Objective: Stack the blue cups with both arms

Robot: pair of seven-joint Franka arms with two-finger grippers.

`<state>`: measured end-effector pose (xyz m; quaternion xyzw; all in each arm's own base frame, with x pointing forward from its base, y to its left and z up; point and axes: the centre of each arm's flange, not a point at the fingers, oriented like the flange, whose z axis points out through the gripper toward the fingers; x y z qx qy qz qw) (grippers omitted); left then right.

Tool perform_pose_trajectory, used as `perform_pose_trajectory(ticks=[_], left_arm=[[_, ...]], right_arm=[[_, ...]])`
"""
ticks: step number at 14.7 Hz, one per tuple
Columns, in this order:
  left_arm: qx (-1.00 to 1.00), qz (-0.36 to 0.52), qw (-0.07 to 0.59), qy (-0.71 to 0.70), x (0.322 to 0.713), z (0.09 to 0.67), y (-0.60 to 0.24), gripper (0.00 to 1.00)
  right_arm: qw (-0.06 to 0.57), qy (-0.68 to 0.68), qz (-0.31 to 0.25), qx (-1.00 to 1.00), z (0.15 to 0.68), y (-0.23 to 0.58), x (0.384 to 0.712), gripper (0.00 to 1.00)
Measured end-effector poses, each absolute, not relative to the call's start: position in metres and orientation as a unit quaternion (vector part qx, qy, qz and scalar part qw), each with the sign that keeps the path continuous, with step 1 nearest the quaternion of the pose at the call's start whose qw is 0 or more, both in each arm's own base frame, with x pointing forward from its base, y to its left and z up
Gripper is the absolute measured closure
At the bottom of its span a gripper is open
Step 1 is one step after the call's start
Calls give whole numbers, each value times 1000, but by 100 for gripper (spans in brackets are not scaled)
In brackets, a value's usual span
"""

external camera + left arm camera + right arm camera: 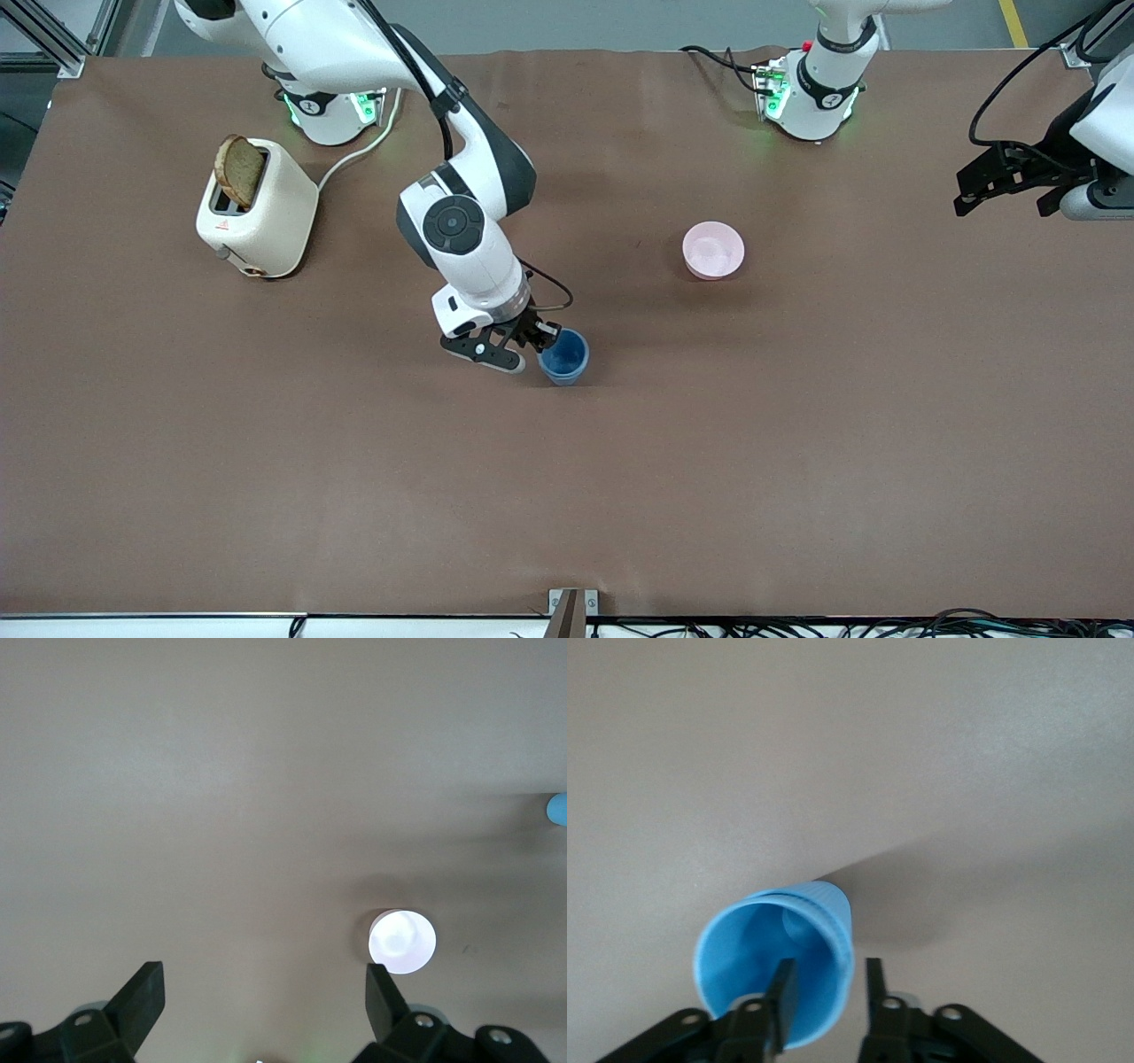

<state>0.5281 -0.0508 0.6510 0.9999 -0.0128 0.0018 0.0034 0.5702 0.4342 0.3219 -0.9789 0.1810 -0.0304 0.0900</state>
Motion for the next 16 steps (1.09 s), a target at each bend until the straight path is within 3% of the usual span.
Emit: perform_pose_trajectory(ticks=[5, 10, 16], left_arm=[[1000, 5, 4, -14, 527, 654, -52, 0], [1000, 9, 4, -14, 526, 658, -52, 0], [1000, 10, 4, -14, 526, 659, -51, 0]], right_arm=[[90, 188, -65, -976, 381, 373, 610, 9], [51, 169, -65, -982, 493, 183, 638, 4], [22, 126, -37, -991, 574, -2, 598, 3]])
